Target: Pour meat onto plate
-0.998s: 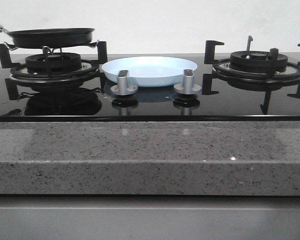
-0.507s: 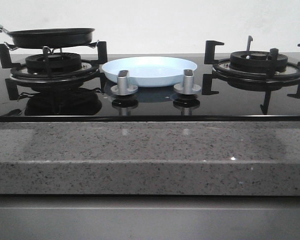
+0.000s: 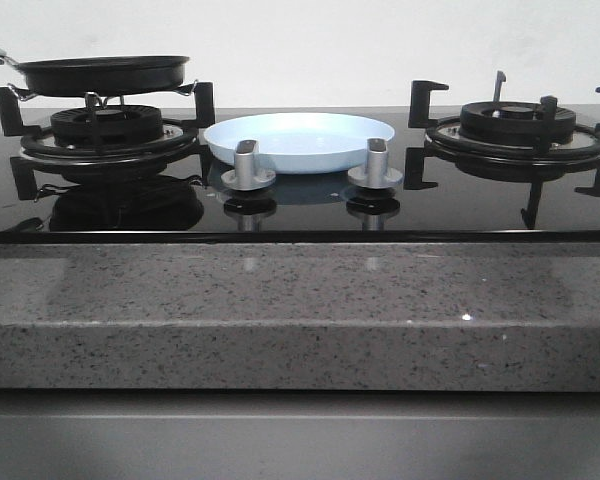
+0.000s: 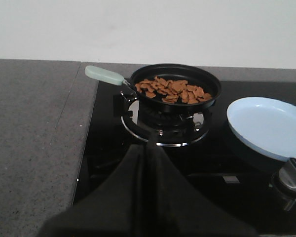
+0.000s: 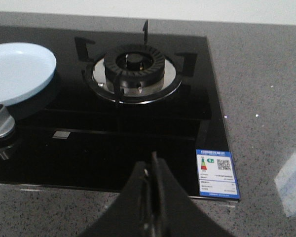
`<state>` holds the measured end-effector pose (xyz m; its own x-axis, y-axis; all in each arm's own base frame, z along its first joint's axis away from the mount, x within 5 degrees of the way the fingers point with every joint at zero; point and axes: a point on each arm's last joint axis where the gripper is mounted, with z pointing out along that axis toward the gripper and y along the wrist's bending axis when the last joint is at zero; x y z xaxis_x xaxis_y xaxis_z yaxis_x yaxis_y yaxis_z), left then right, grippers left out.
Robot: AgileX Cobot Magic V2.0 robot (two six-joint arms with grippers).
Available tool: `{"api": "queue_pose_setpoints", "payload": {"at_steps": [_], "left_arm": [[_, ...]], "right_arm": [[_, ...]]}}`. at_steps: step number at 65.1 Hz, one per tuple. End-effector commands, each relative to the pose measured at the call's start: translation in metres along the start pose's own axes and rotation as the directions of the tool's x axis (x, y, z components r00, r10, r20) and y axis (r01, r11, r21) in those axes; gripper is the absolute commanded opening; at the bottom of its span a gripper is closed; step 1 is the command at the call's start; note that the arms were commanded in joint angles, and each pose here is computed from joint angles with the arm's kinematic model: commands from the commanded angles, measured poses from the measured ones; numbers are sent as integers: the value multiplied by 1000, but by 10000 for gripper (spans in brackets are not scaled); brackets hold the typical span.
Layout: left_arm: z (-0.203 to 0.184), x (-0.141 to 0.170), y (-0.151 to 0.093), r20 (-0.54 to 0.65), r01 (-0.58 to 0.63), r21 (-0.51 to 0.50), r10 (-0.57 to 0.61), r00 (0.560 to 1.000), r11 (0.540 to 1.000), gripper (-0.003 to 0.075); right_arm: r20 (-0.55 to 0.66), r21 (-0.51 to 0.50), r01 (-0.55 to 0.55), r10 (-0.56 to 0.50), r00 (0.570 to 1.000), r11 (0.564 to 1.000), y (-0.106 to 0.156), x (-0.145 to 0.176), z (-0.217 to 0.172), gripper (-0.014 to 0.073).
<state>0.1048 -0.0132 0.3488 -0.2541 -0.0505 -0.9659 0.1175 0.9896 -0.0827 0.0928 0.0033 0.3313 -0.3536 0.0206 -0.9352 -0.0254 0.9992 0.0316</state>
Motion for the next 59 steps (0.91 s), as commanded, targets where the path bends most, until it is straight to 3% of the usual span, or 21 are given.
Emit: {"api": "queue_pose_setpoints", "payload": {"at_steps": [1,24,29,37,41,44,59], "left_arm": [[6,-13,1,59,14,-8,-13,998,1000,-20],[39,-3,4,-76,25,-17,-26,997,1000,-10],[44,-2,5,-90,26,-19,-28,996,999,81],[47,0,5,-105,27,-21,-29,994,999,358],[48,0,5,-109,28,-21,-30,994,999,449],[49,0,5,-111,28,-21,-30,993,999,474],[48,3,5,-143,-14,-10,12,990,1000,471]], "right_arm": [[45,7,1,-2,999,1000,-1,-15,7,-60],[-96,3,1,-1,995,1000,-1,-8,32,-39],[-115,-9,5,-6,993,1000,1,-7,36,59],[-129,-27,12,-15,992,1000,3,-6,39,344],[-136,-31,14,-18,991,999,4,-6,40,437],[-145,-37,10,-15,989,999,5,-6,41,475],[-231,-131,33,-63,971,991,20,-26,48,440]]}}
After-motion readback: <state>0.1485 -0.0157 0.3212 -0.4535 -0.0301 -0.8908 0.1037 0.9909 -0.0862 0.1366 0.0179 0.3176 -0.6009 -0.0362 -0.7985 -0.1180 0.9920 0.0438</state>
